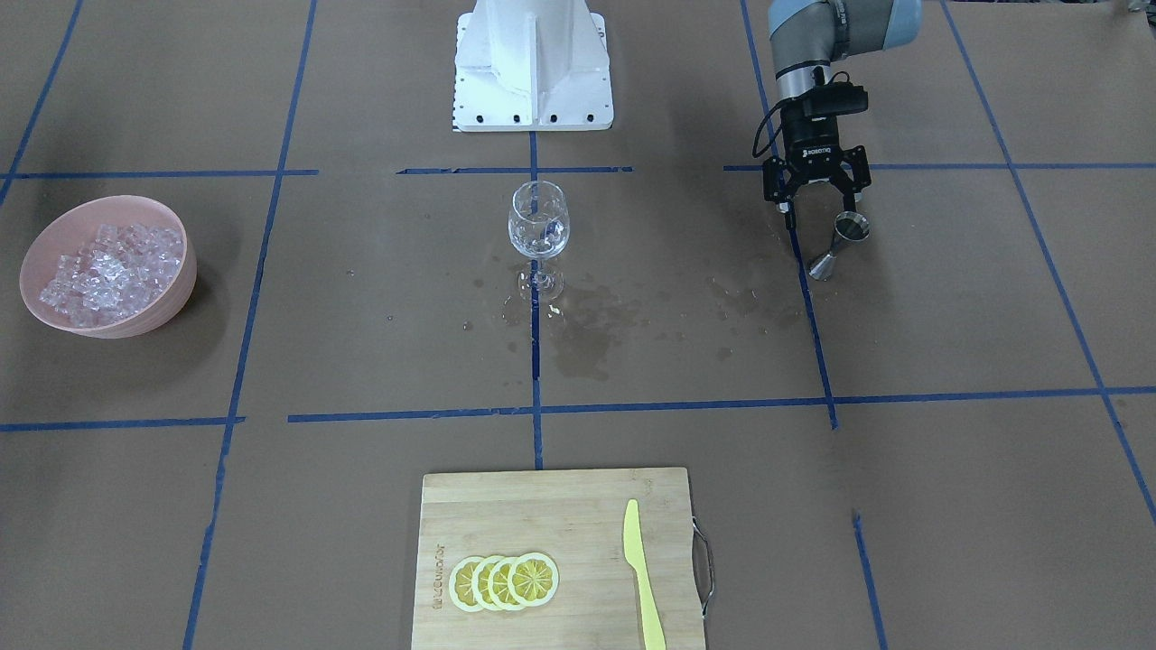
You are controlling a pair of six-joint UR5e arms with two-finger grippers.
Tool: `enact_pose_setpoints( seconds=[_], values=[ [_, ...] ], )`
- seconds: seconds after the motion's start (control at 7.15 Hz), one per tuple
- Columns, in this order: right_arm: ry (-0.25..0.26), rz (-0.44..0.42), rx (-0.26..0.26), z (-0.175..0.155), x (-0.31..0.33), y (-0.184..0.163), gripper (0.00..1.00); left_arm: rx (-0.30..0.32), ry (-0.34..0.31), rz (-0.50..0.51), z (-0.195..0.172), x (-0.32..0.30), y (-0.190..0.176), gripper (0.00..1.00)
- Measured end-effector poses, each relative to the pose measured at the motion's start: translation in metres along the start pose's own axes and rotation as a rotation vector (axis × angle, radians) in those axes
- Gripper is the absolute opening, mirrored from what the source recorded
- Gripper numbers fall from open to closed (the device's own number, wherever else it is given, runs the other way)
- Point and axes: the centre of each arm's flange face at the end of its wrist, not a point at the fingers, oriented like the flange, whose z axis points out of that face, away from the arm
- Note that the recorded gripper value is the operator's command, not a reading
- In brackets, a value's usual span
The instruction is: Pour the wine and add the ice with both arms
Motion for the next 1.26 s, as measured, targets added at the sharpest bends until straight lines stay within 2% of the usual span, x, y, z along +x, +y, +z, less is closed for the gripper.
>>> enact_pose_setpoints(
  seconds=[0.28, 0.7, 0.98, 1.26],
  values=[
    [-0.020, 0.046, -0.005, -0.001, -0.033, 0.005, 1.00, 0.043, -0.023, -0.005, 0.019, 0.005, 0.003, 0.94],
    [-0.029, 0.075, -0.014, 0.002, -0.059, 0.011, 1.00, 0.074, -0.053, -0.018, 0.040, 0.010, 0.001, 0.92],
    [-0.032, 0.077, -0.014, 0.002, -0.065, 0.012, 1.00, 0.081, -0.061, -0.023, 0.045, 0.009, 0.000, 0.80],
    [-0.034, 0.077, -0.014, 0.002, -0.068, 0.013, 1.00, 0.083, -0.064, -0.035, 0.048, 0.009, 0.004, 0.63]
  ],
)
